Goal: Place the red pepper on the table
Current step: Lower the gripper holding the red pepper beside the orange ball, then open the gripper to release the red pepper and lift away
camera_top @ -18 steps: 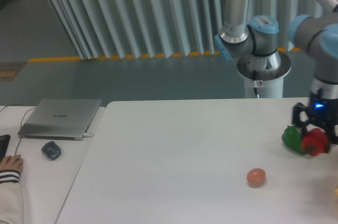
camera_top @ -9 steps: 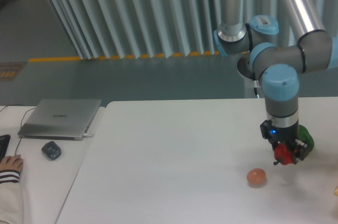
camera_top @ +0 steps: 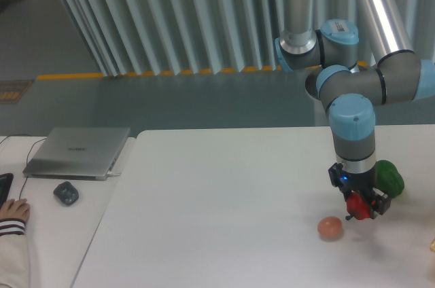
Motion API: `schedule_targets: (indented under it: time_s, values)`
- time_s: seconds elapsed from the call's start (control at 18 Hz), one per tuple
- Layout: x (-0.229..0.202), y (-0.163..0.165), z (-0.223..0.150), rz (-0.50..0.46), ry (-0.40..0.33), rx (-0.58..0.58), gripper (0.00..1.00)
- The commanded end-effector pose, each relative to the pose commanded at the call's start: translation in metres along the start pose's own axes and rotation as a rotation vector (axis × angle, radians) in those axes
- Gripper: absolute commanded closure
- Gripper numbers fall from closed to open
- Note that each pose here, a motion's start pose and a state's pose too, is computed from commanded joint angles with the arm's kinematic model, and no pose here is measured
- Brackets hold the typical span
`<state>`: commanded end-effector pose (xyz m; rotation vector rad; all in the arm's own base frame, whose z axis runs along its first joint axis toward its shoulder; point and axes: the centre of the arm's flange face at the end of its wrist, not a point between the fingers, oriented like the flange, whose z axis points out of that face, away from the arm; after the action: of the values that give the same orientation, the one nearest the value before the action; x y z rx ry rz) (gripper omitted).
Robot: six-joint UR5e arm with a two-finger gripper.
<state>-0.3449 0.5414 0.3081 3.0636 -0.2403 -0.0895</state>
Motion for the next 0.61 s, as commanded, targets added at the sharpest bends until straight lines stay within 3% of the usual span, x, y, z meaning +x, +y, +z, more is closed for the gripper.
schedule_targets:
  time_s: [0.39,0.5,0.61]
  values:
    - [-0.008,0.001,0.012,0.018,0.006,-0.008,0.54]
    - [-0.01,0.0,0.014,0.019,0.004,-0.007,0.35]
    - [-0.011,0.0,0.012,0.023,-0.002,-0.004,0.26]
